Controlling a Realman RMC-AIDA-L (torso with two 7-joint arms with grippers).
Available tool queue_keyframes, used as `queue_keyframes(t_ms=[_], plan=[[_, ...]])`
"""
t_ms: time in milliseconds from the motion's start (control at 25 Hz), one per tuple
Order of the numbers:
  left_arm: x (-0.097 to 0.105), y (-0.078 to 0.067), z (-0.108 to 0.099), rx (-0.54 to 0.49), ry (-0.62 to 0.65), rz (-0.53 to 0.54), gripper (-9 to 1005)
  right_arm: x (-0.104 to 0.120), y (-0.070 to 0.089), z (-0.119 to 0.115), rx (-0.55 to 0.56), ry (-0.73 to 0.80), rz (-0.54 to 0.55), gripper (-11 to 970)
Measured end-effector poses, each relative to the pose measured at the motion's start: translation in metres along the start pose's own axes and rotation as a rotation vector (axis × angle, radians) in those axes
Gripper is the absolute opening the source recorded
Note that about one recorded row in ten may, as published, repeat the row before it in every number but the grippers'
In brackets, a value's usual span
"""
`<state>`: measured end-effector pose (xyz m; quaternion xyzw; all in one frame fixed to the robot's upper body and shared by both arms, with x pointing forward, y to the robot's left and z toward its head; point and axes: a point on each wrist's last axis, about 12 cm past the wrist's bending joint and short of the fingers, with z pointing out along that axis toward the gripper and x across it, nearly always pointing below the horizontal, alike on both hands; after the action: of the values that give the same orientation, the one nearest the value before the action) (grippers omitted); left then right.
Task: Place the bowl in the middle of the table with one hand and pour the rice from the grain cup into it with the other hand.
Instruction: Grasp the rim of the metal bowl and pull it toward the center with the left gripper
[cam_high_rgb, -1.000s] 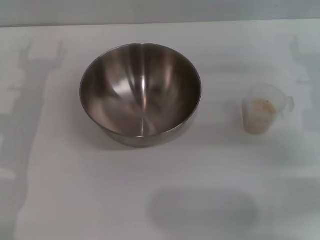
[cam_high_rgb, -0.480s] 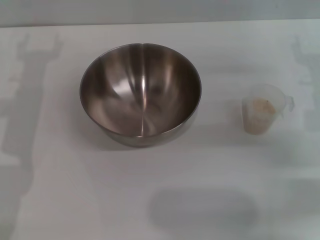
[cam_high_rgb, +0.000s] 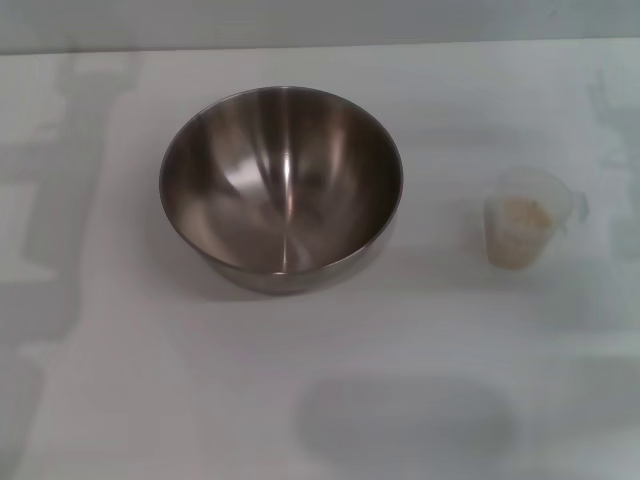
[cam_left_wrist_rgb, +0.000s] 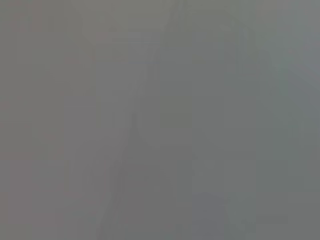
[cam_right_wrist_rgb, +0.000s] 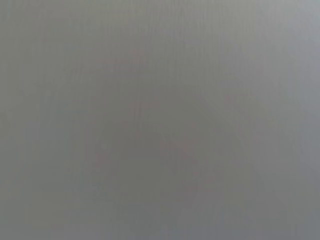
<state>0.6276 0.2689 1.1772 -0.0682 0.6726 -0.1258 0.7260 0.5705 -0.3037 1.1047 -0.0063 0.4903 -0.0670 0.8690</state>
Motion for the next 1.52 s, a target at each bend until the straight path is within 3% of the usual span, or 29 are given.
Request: queue_keyframes(t_ms=[280, 680, 920, 1520], plan=[[-0.019, -0.008, 0.003, 0.002, 0.162, 0.005, 843, 0.001, -0.002, 0.000, 0.010, 0.009, -0.001, 713], [-0.040, -0.028, -0.011, 0.070, 0.533, 0.179, 842, 0.002, -0.003, -0.001, 0.011, 0.013, -0.005, 713], [-0.035, -0.042, -0.019, 0.139, 0.756, 0.265, 842, 0.002, -0.005, 0.000, 0.008, 0.014, -0.019, 714], [-0.010, -0.049, -0.014, 0.172, 0.976, 0.327, 841, 0.001, -0.006, 0.003, 0.005, 0.010, -0.025, 713]])
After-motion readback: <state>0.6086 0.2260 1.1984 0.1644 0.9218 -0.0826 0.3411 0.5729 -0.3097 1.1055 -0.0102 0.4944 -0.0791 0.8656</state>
